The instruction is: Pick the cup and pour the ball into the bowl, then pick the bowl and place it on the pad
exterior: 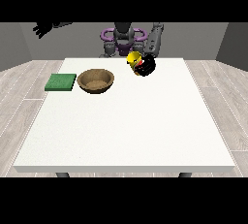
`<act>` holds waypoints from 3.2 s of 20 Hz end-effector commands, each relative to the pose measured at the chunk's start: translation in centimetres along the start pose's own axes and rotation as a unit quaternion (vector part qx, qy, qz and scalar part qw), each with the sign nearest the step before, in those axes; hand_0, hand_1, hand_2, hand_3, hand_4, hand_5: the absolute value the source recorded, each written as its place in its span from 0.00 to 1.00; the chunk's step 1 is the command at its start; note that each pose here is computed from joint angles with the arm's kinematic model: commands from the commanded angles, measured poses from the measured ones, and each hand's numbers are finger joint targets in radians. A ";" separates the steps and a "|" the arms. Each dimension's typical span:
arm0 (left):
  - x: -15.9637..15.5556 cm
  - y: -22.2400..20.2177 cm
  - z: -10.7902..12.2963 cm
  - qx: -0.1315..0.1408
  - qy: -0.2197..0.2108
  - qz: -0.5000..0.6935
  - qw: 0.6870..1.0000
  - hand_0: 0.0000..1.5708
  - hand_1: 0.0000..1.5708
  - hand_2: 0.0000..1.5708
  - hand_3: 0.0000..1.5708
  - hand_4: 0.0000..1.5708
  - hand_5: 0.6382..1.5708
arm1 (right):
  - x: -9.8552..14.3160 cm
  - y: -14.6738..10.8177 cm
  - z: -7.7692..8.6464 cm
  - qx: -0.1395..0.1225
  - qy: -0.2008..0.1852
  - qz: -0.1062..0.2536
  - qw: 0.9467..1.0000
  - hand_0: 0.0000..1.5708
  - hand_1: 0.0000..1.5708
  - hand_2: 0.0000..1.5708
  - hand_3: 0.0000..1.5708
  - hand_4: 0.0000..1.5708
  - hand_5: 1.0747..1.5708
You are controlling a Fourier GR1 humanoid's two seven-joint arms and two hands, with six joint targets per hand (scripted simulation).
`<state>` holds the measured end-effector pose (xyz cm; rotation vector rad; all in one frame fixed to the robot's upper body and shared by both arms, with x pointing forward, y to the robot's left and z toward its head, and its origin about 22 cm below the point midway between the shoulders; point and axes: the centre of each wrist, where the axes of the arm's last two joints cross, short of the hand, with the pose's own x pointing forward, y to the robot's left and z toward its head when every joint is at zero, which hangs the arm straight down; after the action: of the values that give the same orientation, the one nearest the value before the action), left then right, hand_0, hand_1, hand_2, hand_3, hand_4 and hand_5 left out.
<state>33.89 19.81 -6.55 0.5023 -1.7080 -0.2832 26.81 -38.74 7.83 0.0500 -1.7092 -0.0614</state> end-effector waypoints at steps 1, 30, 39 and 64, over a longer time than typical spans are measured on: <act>2.9 -1.5 -1.9 -0.003 -0.043 -0.120 0.992 0.84 0.84 1.00 1.00 0.89 0.93 | -2.2 -1.4 0.7 -0.033 0.030 -0.008 0.999 0.00 0.00 0.00 0.19 0.41 0.99; 17.3 -11.3 -4.6 -0.069 -0.138 -0.683 0.714 0.26 0.26 0.85 0.99 0.65 1.00 | -5.6 -0.2 -2.9 0.013 0.070 -0.029 0.997 0.00 0.00 0.00 0.21 0.44 0.97; 18.2 -11.6 -2.6 -0.098 -0.165 -0.655 0.731 0.00 0.00 0.70 0.98 0.71 1.00 | -6.1 -2.6 -1.2 -0.042 0.074 -0.016 0.996 0.00 0.00 0.00 0.11 0.45 0.96; 21.2 18.7 -12.8 -0.103 -0.096 0.183 0.973 0.00 0.00 0.00 0.00 0.67 0.99 | -10.7 -1.3 0.4 -0.167 0.066 -0.063 0.982 0.00 0.00 0.00 0.00 0.47 0.99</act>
<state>40.74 22.41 21.34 0.0942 -1.8453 -0.2673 27.69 -40.12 -1.89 -0.0981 -1.5346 -0.3963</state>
